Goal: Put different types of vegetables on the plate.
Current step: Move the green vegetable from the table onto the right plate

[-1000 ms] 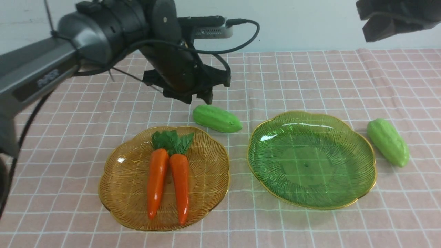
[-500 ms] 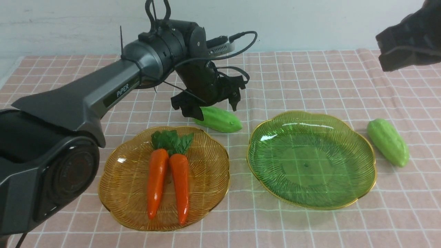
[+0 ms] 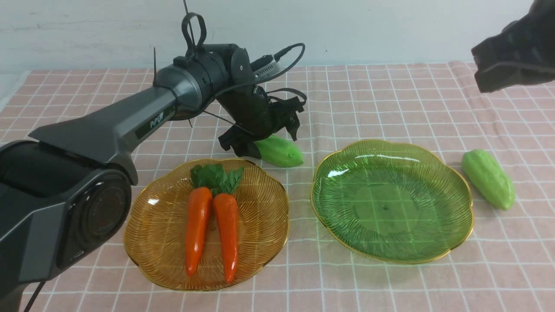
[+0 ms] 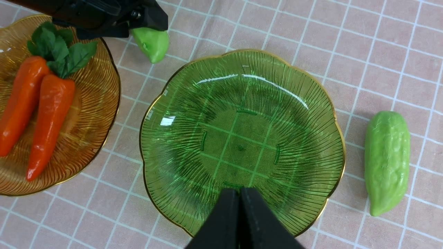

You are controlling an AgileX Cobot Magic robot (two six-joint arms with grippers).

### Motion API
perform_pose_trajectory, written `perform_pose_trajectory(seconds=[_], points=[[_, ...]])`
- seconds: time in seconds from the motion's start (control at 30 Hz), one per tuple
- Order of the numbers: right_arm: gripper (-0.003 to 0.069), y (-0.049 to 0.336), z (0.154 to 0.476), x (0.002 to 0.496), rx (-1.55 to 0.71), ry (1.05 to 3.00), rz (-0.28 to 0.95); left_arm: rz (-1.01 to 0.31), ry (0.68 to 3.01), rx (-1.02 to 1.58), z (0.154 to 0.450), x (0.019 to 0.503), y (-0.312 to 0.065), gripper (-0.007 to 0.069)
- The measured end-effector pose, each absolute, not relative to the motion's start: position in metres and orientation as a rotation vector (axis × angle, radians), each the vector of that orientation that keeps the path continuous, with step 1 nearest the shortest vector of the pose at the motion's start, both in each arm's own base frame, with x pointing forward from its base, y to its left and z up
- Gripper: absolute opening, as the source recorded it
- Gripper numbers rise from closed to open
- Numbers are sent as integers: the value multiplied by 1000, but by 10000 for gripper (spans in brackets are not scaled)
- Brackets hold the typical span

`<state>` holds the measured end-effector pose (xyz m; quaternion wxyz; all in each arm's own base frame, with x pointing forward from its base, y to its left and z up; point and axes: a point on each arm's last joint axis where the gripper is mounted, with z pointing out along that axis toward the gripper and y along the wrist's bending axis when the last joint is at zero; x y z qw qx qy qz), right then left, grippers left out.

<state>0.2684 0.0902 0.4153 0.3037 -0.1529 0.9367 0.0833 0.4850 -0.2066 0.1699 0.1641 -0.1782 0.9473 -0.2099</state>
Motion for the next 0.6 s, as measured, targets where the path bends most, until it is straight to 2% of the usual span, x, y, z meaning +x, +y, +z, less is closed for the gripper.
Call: perform_pose_trajectory(seconds=[0.17,0.23,0.33,0.4,0.5,0.6], points=[[-15,90,415,268,-406,2482,221,-605,2684,-528,162,490,-203,575],[-15,90,415,268,-406,2482,221,-597,2684,-502,159,491,-201,520],[-15,90,415,268,-406,2482,217,-587,2691,-432,163,492,-202,389],[-15,89,415,269,-408,2481,200,-580,2688,-349,174,494,-203,342],[-15,84,415,270,-399,2479,130,-579,2655,-228,197,496,-205,335],[-15,63,415,276,-280,2485,4,-578,2618,-83,239,492,-206,333]])
